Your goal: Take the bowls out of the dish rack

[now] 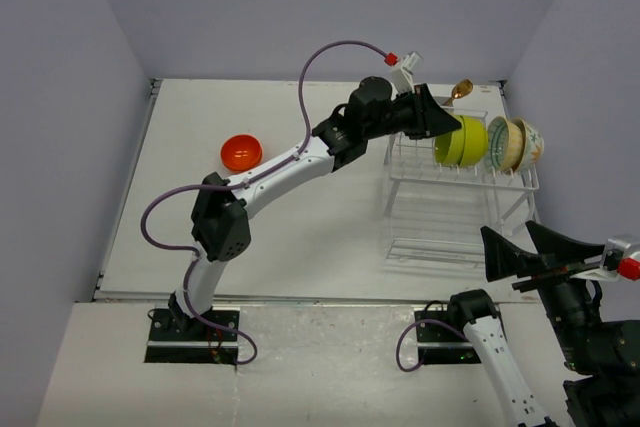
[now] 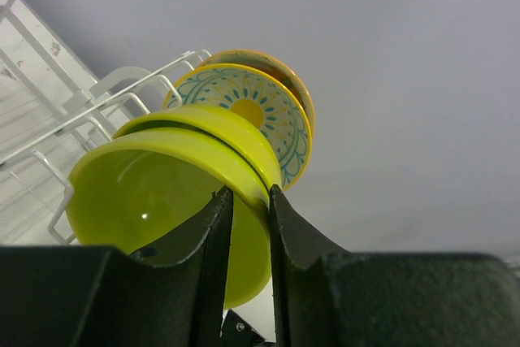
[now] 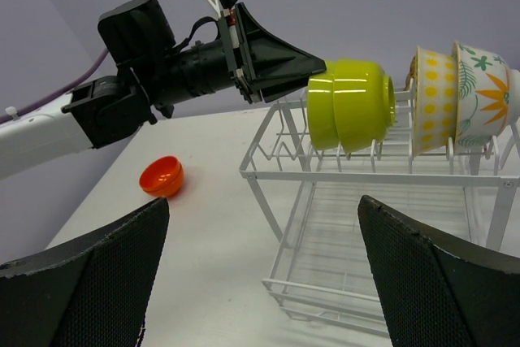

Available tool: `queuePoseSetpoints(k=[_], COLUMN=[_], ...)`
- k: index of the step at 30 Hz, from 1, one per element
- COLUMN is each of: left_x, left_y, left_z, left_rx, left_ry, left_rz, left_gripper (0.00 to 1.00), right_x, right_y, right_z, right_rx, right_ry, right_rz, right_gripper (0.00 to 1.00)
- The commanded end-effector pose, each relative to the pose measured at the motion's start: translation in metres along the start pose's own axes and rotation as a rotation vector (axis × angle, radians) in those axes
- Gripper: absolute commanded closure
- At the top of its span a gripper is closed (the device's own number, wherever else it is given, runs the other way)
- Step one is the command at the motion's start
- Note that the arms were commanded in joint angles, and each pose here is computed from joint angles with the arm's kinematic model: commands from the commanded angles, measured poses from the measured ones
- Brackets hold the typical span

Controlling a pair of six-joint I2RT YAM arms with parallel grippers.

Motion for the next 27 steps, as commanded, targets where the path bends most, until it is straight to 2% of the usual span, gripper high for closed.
queuePoseSetpoints(k=[1, 4, 21, 27], left_x=[0.023, 0.024, 0.023, 0.023], left_y=[-0.001, 0.0, -0.009, -0.009], left_z=[-0.012, -0.01, -0.021, -0.022], left_rx=[0.044, 0.045, 0.091, 0.095], left_ry=[-0.03, -0.04, -0.056, -0.057], left_rz=[0.141, 0.178, 0.222, 0.232], left_gripper=[0.72, 0.67, 0.7, 0.65], right_x=[0.0, 0.0, -0.001, -0.002], right_y=[0.001, 0.0, -0.003, -0.002], right_z=[0.001, 0.0, -0.001, -0.002], right_rx=[-0.005, -0.002, 0.002, 0.002], right_ry=[0.016, 0.017, 0.019, 0.02], right_rz=[0.012, 0.01, 0.009, 0.009], right_gripper=[0.01, 0.01, 0.01, 0.01])
Point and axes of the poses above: each gripper's point midway between its finger pads, its own y axis back along the fingers, its own x axis along the line the jaws close on, z = x × y, the point moved 7 cm from there along y, back along the fingers, and after that the axes turned 15 degrees about -y, right-handed, at the moved point
